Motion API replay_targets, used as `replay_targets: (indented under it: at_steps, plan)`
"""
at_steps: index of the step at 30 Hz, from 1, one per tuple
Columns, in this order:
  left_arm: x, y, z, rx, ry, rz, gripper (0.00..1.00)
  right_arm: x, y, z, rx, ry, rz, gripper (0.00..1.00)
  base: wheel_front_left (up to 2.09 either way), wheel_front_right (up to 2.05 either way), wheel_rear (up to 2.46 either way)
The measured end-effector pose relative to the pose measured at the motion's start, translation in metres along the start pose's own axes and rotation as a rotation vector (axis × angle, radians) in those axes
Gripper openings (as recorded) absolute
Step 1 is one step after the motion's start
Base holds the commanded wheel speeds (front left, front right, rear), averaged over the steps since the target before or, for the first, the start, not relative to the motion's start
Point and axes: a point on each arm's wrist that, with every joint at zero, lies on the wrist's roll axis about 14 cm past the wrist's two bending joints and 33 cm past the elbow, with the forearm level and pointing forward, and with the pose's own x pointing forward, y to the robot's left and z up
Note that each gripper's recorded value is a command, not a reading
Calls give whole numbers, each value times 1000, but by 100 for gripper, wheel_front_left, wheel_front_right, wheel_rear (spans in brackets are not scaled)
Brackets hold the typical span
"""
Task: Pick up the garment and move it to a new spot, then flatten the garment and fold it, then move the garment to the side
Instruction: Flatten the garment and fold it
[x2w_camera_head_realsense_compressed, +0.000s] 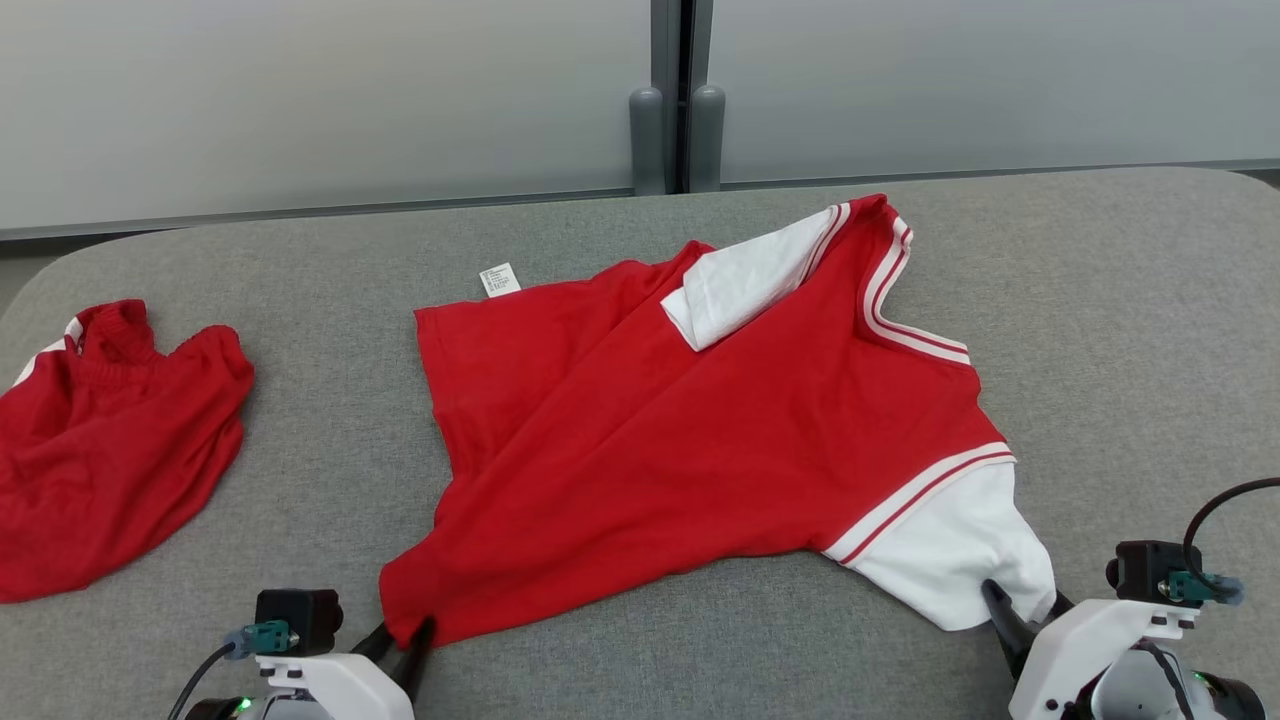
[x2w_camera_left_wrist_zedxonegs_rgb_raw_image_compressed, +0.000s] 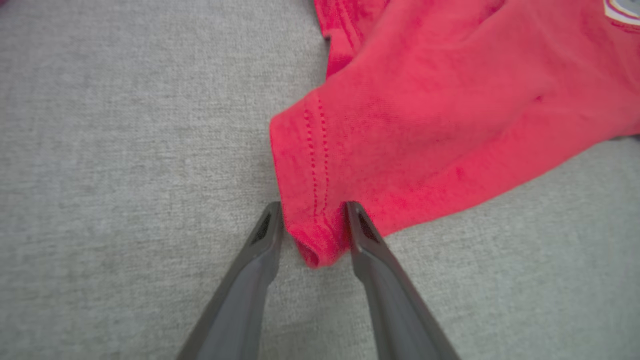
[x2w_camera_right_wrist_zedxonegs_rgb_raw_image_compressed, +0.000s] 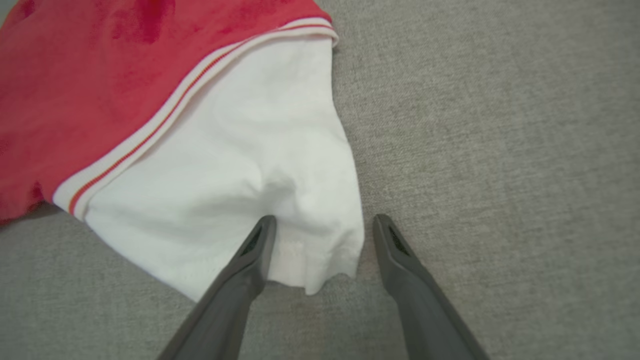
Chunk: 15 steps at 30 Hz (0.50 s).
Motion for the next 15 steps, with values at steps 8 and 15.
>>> replay_targets:
  at_steps: [8, 15]
  plan:
    - [-2, -3, 5, 16, -24, -15, 0, -1, 7, 5, 0, -33, 28, 0, 0, 0, 0]
    - [-14, -8, 27, 46, -120, -27, 0, -13, 24, 35, 10, -166, 100, 0, 0, 0, 0]
